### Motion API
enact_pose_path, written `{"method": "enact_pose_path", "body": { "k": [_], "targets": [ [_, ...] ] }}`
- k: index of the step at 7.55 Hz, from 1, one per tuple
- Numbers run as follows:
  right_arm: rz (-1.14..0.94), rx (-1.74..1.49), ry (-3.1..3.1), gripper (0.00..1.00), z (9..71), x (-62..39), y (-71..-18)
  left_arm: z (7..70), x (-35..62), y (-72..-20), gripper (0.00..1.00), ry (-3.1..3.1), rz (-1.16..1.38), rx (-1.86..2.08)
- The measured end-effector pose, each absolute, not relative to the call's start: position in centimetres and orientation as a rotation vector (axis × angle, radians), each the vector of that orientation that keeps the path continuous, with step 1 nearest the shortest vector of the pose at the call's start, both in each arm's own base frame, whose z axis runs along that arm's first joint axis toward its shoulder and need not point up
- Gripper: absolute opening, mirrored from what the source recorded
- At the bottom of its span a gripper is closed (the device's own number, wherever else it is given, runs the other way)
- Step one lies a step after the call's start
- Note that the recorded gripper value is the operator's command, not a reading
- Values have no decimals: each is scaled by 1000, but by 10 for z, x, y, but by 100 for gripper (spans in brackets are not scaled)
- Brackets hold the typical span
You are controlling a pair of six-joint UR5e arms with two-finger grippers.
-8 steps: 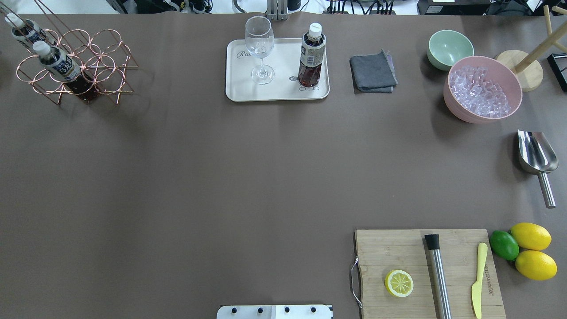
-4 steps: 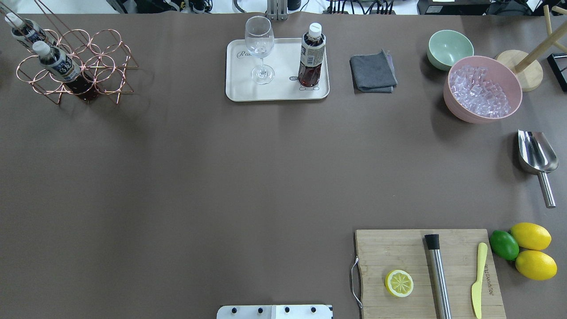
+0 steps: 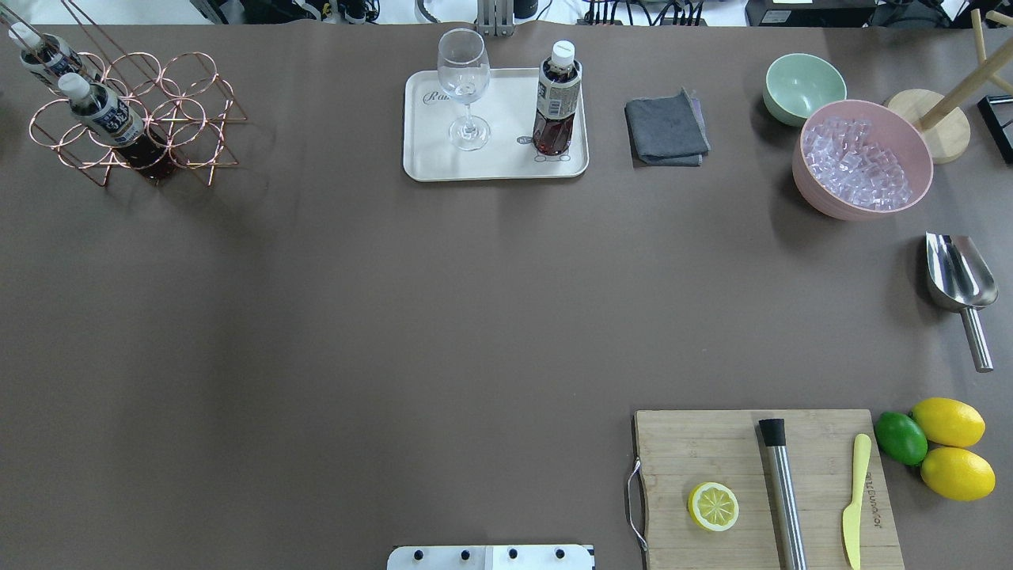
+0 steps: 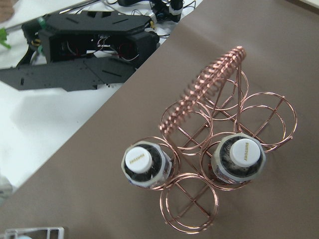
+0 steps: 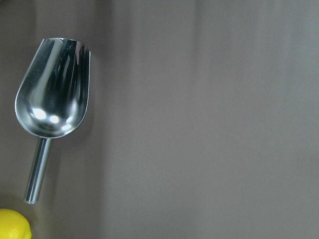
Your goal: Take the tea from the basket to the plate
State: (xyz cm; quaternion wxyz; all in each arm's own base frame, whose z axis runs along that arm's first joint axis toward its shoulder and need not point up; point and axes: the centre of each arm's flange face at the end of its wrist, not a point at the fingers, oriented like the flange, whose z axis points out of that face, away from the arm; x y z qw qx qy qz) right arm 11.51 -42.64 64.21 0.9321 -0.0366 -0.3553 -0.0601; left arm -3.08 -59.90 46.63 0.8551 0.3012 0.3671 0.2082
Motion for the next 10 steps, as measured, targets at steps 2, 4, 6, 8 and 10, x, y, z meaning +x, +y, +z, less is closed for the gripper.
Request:
{"method": "enact_pose_path", "body": {
  "k": [2, 4, 6, 8, 10],
  "targets": [
    [-123, -73, -727, 100, 641, 115, -426, 502, -40, -584, 99, 911, 175, 456],
    [-122, -72, -728, 100, 641, 116, -426, 562, -45, -581, 99, 938, 0, 259],
    [-122, -72, -729, 100, 641, 116, -426, 601, -49, -581, 99, 898, -130, 38],
    [-123, -65, -735, 100, 638, 115, -427, 610, -55, -583, 99, 805, -186, -68],
    [-121, -66, -739, 100, 639, 115, -426, 620, -66, -572, 99, 779, -208, -103]
  ]
}}
